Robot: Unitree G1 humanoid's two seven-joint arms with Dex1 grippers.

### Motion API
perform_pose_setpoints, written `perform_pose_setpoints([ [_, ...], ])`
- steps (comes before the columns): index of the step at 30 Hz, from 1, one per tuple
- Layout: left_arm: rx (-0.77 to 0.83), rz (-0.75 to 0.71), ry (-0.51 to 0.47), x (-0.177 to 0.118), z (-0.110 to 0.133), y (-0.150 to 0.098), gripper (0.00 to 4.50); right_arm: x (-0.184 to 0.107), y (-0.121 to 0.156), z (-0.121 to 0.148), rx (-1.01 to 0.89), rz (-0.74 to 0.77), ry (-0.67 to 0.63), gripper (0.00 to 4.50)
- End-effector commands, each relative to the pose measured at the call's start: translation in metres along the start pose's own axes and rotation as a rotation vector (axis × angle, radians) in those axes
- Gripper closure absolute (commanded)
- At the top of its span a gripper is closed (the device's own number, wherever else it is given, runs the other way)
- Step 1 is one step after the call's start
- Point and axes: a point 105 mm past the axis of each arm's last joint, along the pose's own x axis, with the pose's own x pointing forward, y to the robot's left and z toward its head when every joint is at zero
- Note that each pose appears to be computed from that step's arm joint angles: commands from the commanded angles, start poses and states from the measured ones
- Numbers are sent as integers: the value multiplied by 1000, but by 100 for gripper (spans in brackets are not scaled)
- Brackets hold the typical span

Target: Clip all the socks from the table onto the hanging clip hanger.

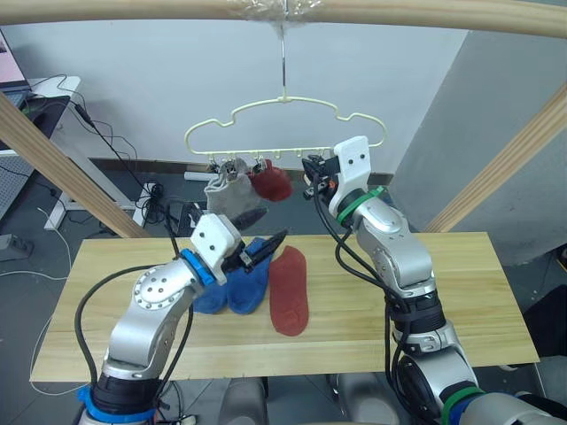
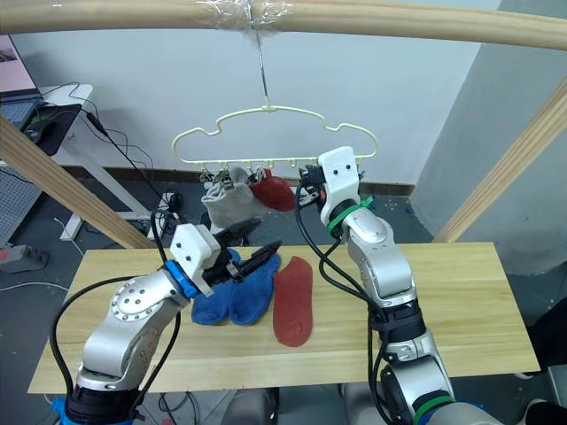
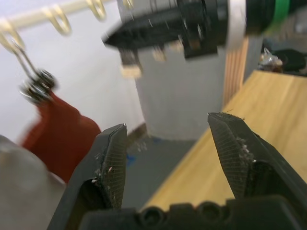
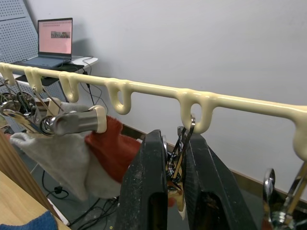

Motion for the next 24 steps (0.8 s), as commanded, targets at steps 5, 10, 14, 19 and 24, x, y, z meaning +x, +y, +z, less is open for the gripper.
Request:
perform_pose_setpoints([
  [5, -96, 68, 132, 24, -50, -20, 0, 1, 5, 18, -6, 16, -64, 441],
  [10, -164, 158, 275, 46, -90, -26, 0, -1, 6, 16, -10, 24, -52, 441],
  [14, -182, 192, 355, 55, -110, -25, 0, -2, 6, 15, -11, 27, -43, 441],
  [19, -184, 230, 425, 56, -125, -19, 0, -3, 7, 14, -9, 28, -34, 441],
  [24, -193, 173, 504, 54, -139, -29, 18, -3, 7, 13, -1, 25, -32, 441],
])
